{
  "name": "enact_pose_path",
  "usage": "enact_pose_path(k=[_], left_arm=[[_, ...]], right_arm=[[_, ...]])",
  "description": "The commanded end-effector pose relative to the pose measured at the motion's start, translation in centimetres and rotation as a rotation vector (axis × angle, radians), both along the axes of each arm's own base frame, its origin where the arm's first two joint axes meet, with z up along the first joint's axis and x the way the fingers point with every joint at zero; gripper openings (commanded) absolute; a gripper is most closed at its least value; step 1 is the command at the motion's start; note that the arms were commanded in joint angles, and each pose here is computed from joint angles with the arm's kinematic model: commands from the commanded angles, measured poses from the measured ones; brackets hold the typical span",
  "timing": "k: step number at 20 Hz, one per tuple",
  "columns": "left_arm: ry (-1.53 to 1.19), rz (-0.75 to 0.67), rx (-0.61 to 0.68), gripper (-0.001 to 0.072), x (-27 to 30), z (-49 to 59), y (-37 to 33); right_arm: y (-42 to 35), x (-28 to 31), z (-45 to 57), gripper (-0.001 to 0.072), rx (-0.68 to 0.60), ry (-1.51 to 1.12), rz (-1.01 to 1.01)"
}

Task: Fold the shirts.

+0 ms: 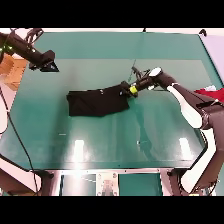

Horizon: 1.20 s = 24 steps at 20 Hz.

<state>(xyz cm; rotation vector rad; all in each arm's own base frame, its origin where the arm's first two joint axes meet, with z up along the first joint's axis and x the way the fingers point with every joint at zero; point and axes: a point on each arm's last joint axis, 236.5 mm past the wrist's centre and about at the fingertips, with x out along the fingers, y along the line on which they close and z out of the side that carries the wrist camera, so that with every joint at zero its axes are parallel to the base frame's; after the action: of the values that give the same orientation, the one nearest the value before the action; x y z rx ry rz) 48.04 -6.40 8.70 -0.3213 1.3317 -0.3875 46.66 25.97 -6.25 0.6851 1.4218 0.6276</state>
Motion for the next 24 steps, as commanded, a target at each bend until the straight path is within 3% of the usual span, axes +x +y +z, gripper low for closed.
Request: enact_pose_path(k=[1,5,8,15,20,24], left_arm=[[0.003,0.016,0.065,0.0024,0.1,-0.6,1.4],[0.008,0.023,0.095,0.0023,0.0,-0.9,2.1],[0.011,0.02,0.094,0.0024,-0.1,-0.9,2.0],[0.024,0.015,0.094,0.0024,-0.4,-1.0,2.0],[0.023,0.015,0.093,0.0024,-0.4,-0.9,2.0],[0.025,0.013,0.086,0.0024,-0.4,-1.0,1.8]], right_arm=[[-0.5,2.8,8.0,0.0019,0.074,-0.158,-0.011],[-7.7,5.8,22.2,0.0019,0.096,-0.433,-0.119],[-17.5,6.8,29.5,0.0019,0.068,-0.531,-0.324],[-42.8,1.8,29.5,0.0019,-0.065,-0.425,-0.803],[-54.9,-9.8,26.3,0.0018,-0.398,-0.183,-1.065],[-58.4,-17.9,25.3,0.0017,-0.616,-0.007,-1.169]])
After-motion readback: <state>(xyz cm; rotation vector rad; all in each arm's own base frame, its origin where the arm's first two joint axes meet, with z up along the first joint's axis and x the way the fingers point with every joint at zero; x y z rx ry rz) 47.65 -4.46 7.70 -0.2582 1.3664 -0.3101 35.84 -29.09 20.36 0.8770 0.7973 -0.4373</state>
